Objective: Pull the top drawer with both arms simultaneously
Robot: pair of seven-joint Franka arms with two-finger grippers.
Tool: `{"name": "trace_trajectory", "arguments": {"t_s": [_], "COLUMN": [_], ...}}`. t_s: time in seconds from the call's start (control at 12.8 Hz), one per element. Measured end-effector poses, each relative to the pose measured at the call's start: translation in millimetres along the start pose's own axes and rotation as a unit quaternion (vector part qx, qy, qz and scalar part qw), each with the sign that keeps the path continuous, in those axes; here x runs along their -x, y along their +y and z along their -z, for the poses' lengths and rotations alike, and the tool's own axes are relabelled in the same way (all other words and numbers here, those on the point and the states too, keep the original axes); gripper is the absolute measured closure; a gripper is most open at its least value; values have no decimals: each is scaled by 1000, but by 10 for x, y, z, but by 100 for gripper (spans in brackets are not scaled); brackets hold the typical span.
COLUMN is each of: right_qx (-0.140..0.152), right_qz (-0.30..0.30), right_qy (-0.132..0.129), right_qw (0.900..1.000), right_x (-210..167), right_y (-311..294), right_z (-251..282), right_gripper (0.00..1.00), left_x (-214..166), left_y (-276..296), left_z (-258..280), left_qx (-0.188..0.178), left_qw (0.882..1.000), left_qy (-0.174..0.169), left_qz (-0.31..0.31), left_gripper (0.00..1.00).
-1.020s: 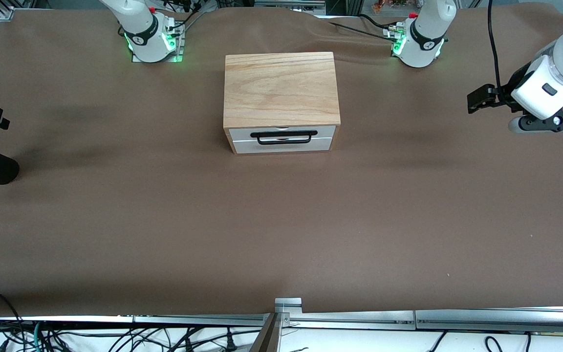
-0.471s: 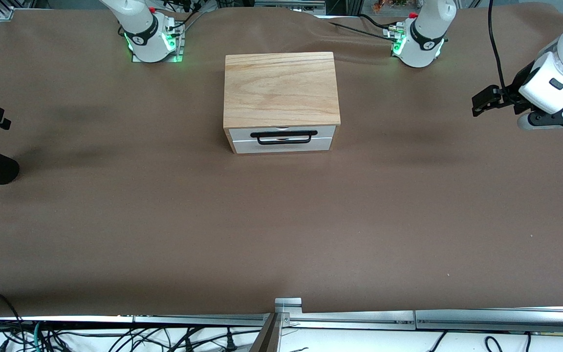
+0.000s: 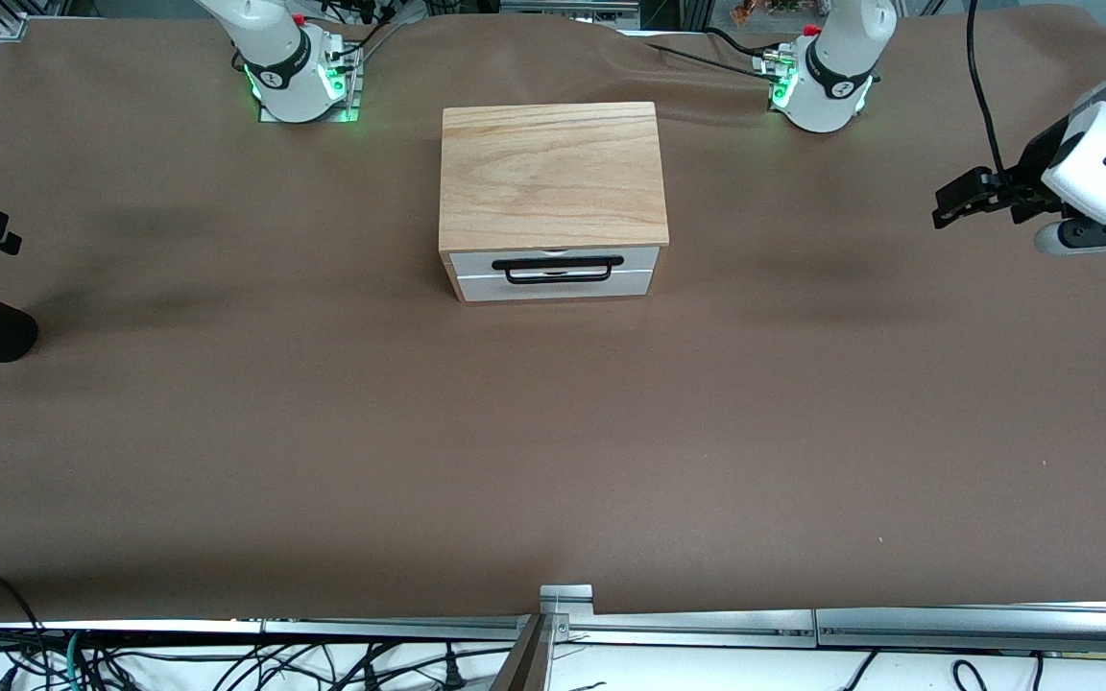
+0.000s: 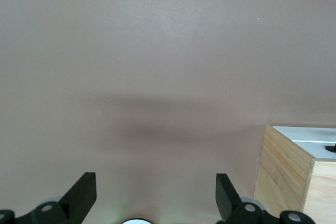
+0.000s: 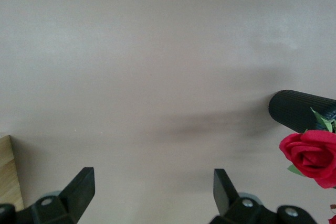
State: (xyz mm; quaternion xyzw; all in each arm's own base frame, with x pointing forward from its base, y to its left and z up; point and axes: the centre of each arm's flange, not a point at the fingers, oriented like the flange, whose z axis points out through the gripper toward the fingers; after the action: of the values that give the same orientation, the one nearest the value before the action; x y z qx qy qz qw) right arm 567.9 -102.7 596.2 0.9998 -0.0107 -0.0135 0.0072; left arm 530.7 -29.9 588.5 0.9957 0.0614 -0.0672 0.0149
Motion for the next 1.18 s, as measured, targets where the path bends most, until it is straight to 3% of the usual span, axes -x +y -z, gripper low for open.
{"name": "trace_trajectory", "arguments": {"t_s": [0.94, 1.18], "right_qx": [-1, -2], "right_qz": [15, 46], "right_qy": [-3, -48], "right_qw": [1000, 998], "right_x": [-35, -221], "right_y": [-172, -564], "right_z": [-30, -451], "right_gripper": [0, 0], "left_x": [16, -47], "left_y": [115, 271], "left_z": [-73, -248], "left_qx": [-3, -7], "left_qw": [1000, 999], "left_qy": [-8, -20], "left_qz": [-11, -24], "left_gripper": [0, 0]}}
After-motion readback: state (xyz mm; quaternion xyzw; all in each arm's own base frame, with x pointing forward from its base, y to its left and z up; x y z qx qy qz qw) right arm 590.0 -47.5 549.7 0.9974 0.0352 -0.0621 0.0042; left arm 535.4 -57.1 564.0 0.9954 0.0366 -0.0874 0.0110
